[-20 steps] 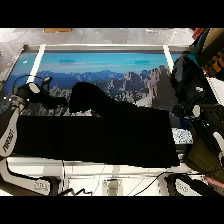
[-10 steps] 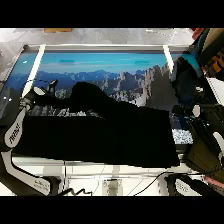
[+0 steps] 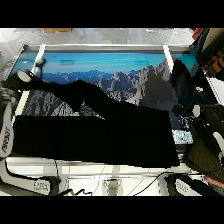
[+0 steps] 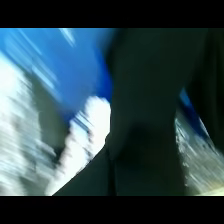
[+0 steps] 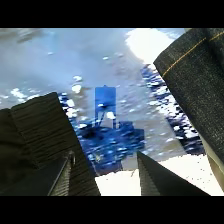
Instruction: Fold the clothes and pants, and hang the long-sleeved shirts on hangers.
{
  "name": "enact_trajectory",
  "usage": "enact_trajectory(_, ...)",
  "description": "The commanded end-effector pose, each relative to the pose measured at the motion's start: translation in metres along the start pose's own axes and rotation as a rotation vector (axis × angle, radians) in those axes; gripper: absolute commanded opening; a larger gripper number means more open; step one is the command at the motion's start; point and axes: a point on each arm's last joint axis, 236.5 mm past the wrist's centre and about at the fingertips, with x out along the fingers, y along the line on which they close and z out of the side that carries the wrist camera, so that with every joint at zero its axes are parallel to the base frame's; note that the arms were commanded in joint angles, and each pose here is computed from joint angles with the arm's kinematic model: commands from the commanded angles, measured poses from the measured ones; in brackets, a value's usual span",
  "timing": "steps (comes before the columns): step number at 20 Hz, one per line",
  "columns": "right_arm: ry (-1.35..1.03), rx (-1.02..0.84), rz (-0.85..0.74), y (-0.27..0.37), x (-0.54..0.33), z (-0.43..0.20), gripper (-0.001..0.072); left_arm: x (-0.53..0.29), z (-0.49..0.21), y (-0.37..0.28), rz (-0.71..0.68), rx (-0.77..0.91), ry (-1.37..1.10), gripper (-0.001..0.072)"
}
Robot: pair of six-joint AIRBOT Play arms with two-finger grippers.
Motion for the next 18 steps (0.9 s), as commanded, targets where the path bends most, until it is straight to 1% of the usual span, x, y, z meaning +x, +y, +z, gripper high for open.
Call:
enact_trajectory(1, -0.019, -0.029, -0.026, -0.006, 0.0, 0.005, 0.0435, -0.105, 0.094, 0.048, 0.307, 0.193, -0.274, 0.001)
enact_trajectory(4, -0.066, -0.042, -0.024, -0.006, -0.001, 0.016, 0.0431, -0.169, 0.139, 0.053, 0.427, 0.245, -0.476, 0.001)
enact_trajectory(5, -0.082, -0.042, -0.018, -0.004, -0.001, 0.02, 0.0383, -0.18, 0.144, 0.053, 0.447, 0.255, -0.503, 0.001)
enact_trajectory(7, -0.104, -0.042, -0.009, -0.002, -0.001, 0.025, 0.0076, -0.185, 0.143, 0.055, 0.469, 0.272, -0.495, 0.0011)
enact_trajectory(8, -0.115, -0.037, -0.002, 0.0, -0.002, 0.027, 0.0047, -0.18, 0.137, 0.058, 0.473, 0.28, -0.463, 0.0011)
enact_trajectory(11, -0.12, -0.034, 0.003, 0.001, -0.002, 0.028, 0.0047, -0.155, 0.106, 0.072, 0.491, 0.31, -0.295, 0.0011)
enact_trajectory(13, -0.12, -0.034, 0.003, 0.001, -0.002, 0.028, 0.0043, -0.132, 0.074, 0.088, 0.507, 0.33, -0.138, 0.0011)
enact_trajectory(14, -0.119, -0.033, 0.003, 0.001, -0.002, 0.028, 0.0013, -0.118, 0.055, 0.096, 0.5, 0.322, -0.056, 0.0011)
enact_trajectory(17, -0.093, -0.033, 0.007, 0.002, -0.001, 0.022, 0.0014, -0.076, 0.0, 0.121, 0.453, 0.258, 0.137, 0.0011)
enact_trajectory(18, -0.067, -0.055, 0.029, 0.007, -0.001, 0.016, 0.0013, -0.064, -0.017, 0.131, 0.44, 0.236, 0.19, 0.0011)
